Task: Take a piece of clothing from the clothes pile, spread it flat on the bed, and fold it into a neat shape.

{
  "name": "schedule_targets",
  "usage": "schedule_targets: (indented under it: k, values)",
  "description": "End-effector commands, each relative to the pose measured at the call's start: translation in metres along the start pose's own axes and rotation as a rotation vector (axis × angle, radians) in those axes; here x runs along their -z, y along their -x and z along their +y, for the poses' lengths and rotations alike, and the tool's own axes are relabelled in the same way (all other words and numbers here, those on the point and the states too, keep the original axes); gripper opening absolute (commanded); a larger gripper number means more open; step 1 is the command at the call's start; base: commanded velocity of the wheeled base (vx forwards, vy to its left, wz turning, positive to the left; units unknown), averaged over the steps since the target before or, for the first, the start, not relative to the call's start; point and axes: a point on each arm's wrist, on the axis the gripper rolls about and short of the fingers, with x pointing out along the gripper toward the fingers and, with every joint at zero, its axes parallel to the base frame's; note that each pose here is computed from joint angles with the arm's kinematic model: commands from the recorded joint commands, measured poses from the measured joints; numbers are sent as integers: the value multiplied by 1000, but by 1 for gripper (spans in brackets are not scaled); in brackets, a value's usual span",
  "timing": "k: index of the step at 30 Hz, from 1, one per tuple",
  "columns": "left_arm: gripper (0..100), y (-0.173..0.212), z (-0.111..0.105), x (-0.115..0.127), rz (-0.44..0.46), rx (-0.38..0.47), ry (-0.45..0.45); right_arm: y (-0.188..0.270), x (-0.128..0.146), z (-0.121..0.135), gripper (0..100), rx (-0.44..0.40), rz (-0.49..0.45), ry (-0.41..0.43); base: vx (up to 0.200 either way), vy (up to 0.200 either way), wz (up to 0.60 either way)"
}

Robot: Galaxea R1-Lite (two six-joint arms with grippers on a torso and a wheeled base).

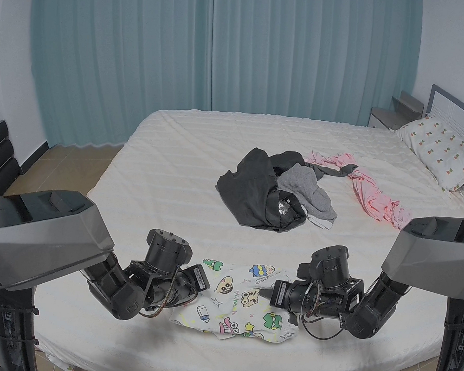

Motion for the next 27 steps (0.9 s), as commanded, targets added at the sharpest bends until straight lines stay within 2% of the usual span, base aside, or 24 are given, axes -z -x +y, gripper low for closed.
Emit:
schedule_targets:
  k: [1,16,27]
  values:
    - [0,1,-4,-1,-6,13,-2,4,-4,3,0,-10,-16,2,0,-200,0]
    - [0,0,-23,5,-4,62,-27,16,-20,-4,0,9,-64,-15,0,-200,0]
    - [0,-2,-26,6,-3,71,-30,21,-23,-10,0,28,-74,-22,0,-200,0]
